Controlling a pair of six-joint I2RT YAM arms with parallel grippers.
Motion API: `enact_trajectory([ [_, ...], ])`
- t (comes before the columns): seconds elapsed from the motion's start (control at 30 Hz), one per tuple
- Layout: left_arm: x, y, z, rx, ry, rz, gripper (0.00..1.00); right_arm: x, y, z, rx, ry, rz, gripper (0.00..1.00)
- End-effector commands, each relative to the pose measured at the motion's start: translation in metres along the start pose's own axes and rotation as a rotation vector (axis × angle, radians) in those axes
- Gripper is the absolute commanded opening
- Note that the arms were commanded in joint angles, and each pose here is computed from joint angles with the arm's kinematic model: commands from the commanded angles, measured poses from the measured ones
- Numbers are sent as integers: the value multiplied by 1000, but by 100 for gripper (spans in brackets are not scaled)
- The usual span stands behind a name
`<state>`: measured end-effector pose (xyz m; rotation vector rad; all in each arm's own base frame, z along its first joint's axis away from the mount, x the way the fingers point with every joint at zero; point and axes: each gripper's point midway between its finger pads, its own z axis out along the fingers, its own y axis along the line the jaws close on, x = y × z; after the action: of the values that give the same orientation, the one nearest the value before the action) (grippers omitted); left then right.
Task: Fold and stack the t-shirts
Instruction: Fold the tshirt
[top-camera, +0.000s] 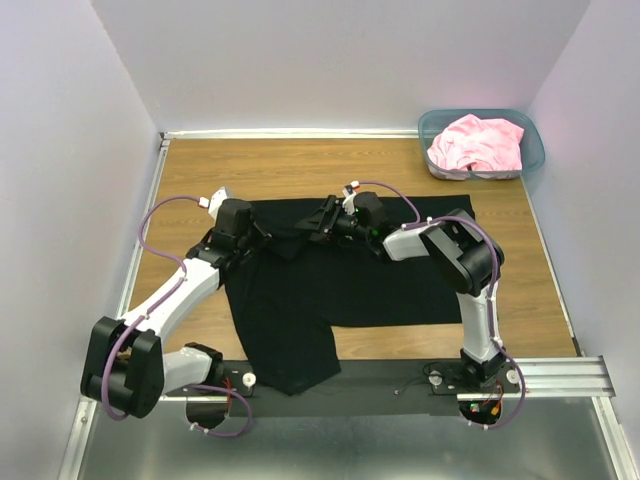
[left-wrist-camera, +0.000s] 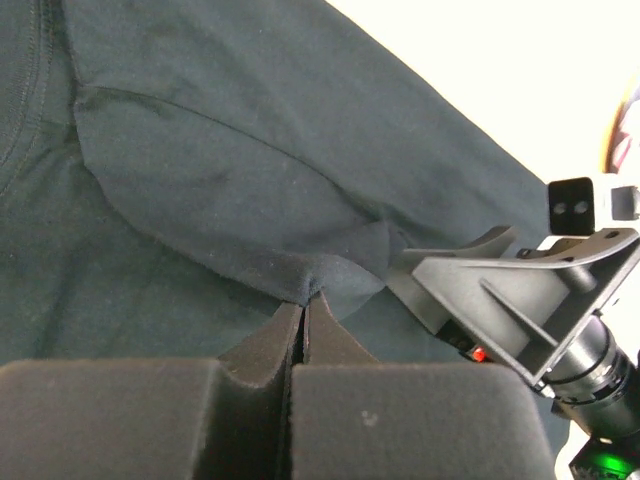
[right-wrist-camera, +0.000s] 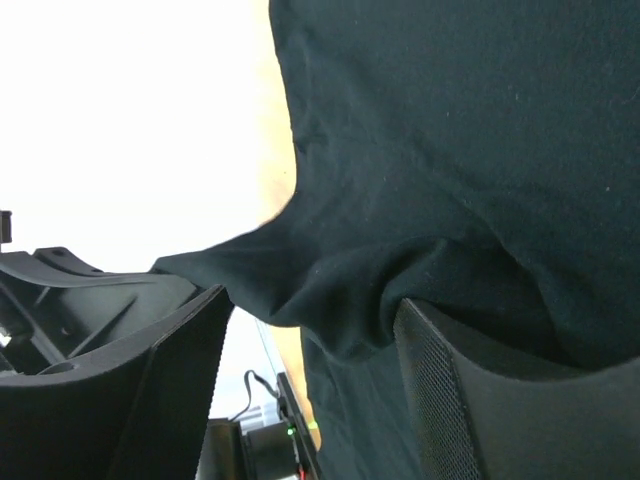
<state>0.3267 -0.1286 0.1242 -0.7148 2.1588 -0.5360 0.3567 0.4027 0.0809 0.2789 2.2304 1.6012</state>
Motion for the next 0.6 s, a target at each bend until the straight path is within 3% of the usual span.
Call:
enact_trajectory([
  [0.0, -5, -9, 3, 36, 22, 26, 0, -6, 3, 7, -17, -45, -29, 70],
  [0.3, -17, -2, 32, 5, 30, 75, 0, -20, 18, 14, -36, -44, -72, 70],
  [0.57, -45, -1, 67, -33, 19, 97, 0, -35, -10, 7, 160, -66, -223, 70],
])
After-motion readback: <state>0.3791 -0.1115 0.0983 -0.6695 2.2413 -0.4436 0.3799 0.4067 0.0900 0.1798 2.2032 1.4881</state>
